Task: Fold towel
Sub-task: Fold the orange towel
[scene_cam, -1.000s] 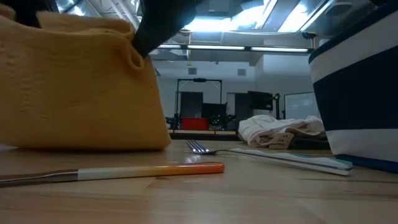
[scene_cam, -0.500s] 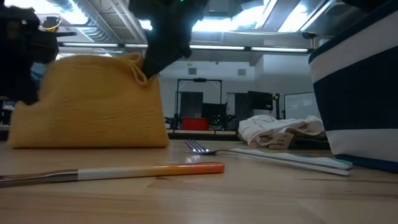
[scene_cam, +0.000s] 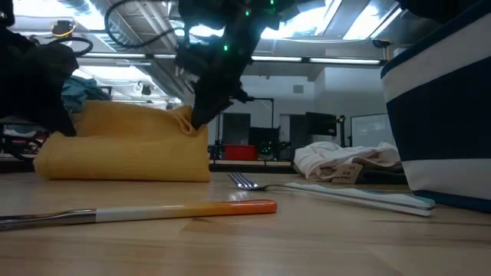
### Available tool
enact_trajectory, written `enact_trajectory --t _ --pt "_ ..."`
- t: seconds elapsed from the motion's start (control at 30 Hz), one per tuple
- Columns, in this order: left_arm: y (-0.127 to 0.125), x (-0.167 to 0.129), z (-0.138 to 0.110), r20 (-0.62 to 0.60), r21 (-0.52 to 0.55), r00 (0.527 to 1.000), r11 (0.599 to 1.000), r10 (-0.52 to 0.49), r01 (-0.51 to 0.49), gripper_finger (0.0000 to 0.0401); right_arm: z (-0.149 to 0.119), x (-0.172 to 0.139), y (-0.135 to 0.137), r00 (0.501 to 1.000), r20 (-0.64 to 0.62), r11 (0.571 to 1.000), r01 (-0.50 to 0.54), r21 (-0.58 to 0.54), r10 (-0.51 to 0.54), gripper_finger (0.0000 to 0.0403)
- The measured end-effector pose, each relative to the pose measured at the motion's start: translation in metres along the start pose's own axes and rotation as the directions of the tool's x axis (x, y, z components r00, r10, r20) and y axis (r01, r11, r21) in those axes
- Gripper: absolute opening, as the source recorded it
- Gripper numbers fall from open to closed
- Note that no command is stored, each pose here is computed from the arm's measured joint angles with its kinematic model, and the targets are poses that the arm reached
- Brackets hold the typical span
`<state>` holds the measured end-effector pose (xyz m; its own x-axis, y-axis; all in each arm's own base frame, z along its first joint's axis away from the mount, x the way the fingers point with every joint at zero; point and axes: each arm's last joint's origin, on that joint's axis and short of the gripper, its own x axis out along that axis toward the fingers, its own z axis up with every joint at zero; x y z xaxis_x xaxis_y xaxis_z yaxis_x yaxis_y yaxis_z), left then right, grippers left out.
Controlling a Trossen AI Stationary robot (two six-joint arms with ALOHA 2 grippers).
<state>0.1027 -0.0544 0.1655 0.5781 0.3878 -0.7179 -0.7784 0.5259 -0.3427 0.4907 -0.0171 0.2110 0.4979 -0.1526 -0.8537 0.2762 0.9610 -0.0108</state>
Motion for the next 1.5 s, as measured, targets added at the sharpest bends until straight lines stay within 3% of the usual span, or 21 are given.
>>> enact_trajectory --t 0.4,0.57,0.73,0.93,1.03,1.17,1.33,1.5 --pt "0.003 0.01 0.005 0.041 0.11 0.992 0.987 0.117 -0.12 0.0033 0.0 0.011 0.001 0.996 0.09 0.992 0.02 -0.125 -0.009 0.0018" --pt "0.004 0.014 0.006 0.061 0.094 0.986 0.983 0.154 -0.16 0.0078 0.0 0.011 0.0 0.996 0.09 0.992 0.032 -0.125 -0.02 0.0083" --pt "0.004 0.02 0.009 0.109 0.049 0.974 0.977 0.201 -0.207 0.0123 0.002 0.011 -0.002 0.986 0.12 0.985 0.125 -0.115 -0.112 0.016" --pt "0.005 0.025 0.011 0.137 -0.009 0.959 0.968 0.249 -0.25 0.0135 0.002 0.011 -0.003 0.979 0.13 0.979 0.172 -0.108 -0.157 0.0206" --pt "0.005 0.026 0.011 0.135 -0.007 0.959 0.968 0.25 -0.252 0.0136 0.002 0.011 -0.002 0.985 0.123 0.985 0.133 -0.111 -0.119 0.021" --pt "0.005 0.026 0.01 0.107 0.038 0.962 0.966 0.252 -0.258 0.0136 0.001 0.011 0.002 0.995 0.097 0.992 -0.009 -0.127 0.022 0.021" --pt "0.004 0.026 0.009 0.062 0.242 0.966 0.936 0.25 -0.257 0.0136 0.0 0.01 0.007 0.983 0.068 0.973 -0.155 -0.168 0.169 0.0211" --pt "0.001 0.027 0.007 0.03 0.38 0.975 0.899 0.222 -0.217 0.0136 0.001 0.009 0.019 0.976 0.097 0.967 -0.176 -0.184 0.196 0.0211"
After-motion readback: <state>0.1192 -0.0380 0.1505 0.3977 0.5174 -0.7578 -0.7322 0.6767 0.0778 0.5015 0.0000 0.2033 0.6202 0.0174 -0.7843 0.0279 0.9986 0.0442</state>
